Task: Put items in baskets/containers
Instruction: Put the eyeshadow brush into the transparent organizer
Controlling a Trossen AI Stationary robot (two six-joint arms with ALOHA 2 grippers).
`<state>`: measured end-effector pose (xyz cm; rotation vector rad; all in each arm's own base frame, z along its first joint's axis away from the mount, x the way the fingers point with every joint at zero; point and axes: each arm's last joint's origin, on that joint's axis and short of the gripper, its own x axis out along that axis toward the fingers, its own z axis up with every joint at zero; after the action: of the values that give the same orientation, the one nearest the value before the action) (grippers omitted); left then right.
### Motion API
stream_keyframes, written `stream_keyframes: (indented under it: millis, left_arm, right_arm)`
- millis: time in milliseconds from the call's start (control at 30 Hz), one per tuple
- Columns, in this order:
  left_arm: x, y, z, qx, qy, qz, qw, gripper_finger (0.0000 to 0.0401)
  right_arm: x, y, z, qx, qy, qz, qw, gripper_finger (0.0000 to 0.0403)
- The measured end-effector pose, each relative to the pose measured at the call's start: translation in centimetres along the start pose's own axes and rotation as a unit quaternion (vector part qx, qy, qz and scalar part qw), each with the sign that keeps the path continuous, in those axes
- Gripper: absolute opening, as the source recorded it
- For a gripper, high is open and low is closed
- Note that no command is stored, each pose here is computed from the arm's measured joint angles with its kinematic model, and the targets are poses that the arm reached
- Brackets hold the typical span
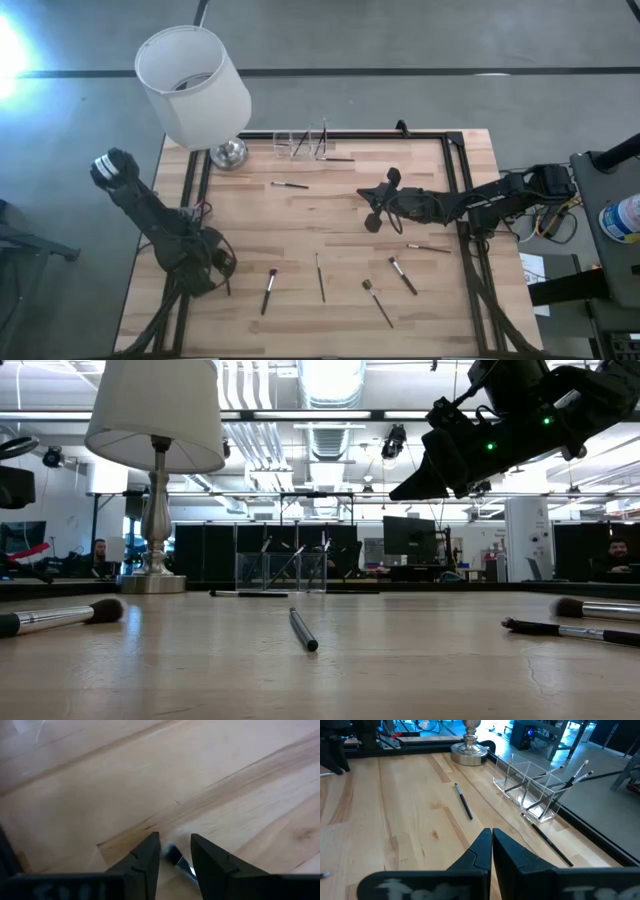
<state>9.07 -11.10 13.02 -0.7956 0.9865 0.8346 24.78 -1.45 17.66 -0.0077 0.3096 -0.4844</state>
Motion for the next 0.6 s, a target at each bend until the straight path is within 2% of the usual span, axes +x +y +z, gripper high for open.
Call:
stream_keyframes:
  millis: [333, 600]
  left_arm:
    - [-0.18, -0.35, -0.22, 0.030, 0.019, 0.006, 0.999, 0.0107]
    - [-0.21, -0.30, -0.28, 0.051, 0.033, 0.014, 0.998, 0.0060]
  right_arm:
    - [-0.01, -0.01, -0.07, 0.001, 0.001, 0.000, 1.000, 0.0008]
    - [-0.03, -0.02, -0.16, 0.001, 0.003, 0.000, 1.000, 0.0008]
